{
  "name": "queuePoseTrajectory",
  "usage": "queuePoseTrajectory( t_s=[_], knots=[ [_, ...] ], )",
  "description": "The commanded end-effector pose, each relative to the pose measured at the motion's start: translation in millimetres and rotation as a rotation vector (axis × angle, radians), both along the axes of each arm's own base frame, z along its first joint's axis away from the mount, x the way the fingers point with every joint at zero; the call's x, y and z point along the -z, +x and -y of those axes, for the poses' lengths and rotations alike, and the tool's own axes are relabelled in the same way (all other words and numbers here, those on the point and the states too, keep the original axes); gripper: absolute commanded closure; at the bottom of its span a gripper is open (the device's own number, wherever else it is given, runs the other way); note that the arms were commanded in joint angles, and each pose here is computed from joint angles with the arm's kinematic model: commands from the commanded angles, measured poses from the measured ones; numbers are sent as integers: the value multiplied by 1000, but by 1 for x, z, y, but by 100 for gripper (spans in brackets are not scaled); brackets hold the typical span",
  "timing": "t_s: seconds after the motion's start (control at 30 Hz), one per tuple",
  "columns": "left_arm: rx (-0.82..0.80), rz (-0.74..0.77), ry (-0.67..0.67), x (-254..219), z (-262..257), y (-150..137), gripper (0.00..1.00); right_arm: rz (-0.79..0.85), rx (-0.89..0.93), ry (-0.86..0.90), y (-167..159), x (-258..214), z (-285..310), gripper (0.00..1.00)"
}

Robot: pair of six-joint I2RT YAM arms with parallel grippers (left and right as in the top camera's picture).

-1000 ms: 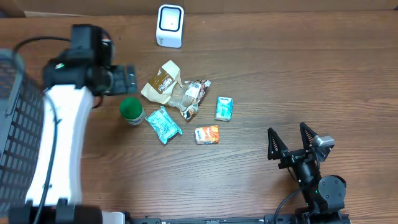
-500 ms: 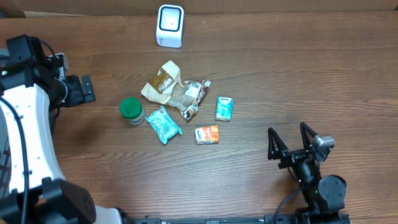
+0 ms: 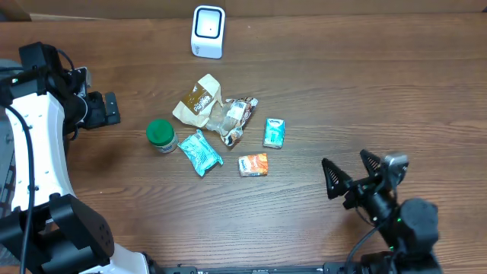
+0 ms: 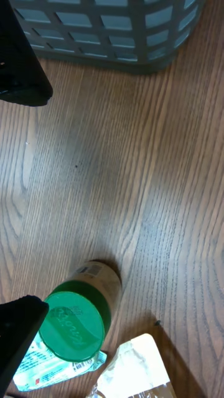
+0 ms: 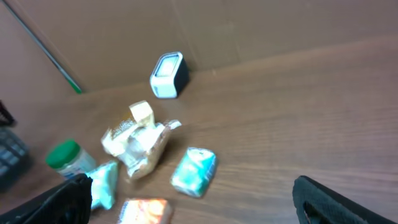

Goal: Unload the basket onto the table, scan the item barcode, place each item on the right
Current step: 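Move the right gripper over the orange tissue pack and grasp it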

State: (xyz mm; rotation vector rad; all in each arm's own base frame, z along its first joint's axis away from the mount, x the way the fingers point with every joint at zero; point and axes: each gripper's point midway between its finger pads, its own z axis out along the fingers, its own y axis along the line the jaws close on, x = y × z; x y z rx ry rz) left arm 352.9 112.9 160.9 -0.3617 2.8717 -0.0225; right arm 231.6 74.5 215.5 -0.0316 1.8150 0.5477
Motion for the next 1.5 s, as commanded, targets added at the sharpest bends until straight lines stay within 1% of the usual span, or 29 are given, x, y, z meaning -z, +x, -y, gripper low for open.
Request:
queuePoseTrajectory(
  t_s=[0.0,0.03,0.07,0.1,0.23,0.37,0.47,0.53,0.57,0.7,0.77,0.83,0.9,0.97,1.03,1.17,1.2,1.33,1.43,1.47],
  knots=[
    [-4,3,-13,2,2,1,0,-63,-13,-10,9,-49,-3,0],
    [-4,2,-13,2,2,1,0,-88,-15,-12,11,-51,-3,0],
    [-4,2,-13,2,2,1,0,-170,-33,-15,18,-56,-7,0],
    [-4,2,-13,2,2,1,0,-202,-41,-15,20,-57,-9,0],
    [-4,2,-13,2,2,1,0,-472,-117,-2,39,-54,-24,0],
    [-4,2,-13,2,2,1,0,-649,-187,46,63,-38,-41,0],
    [-4,2,-13,2,2,1,0,-721,-274,98,75,-20,-58,0],
    [-4,2,-13,2,2,1,0,-800,-325,131,79,-1,-70,13],
    [-4,2,-13,2,2,1,0,-824,-332,133,79,5,-72,15],
    [-4,2,-13,2,2,1,0,-1037,-377,96,68,59,-101,25],
    [-4,2,-13,2,2,1,0,-1116,-343,53,65,83,-112,26],
    [-4,2,-13,2,2,1,0,-1147,-309,4,64,98,-117,27],
    [-4,2,-13,2,2,1,0,-1162,-243,-88,65,121,-124,30],
    [-4,2,-13,2,2,1,0,-1170,-184,-135,67,134,-125,36],
    [-4,2,-13,2,2,1,0,-1171,-175,-162,70,147,-132,43],
    [-4,2,-13,2,2,1,0,-1216,-166,-165,68,168,-141,51],
    [-4,2,-13,2,2,1,0,-1241,-152,-160,66,175,-142,54],
    [-4,2,-13,2,2,1,0,-1261,-198,-134,61,177,-155,60],
    [-4,2,-13,2,2,1,0,-1284,-158,-103,58,178,-160,64],
    [-4,2,-13,2,2,1,0,-1298,-117,-90,59,180,-159,66]
  ],
)
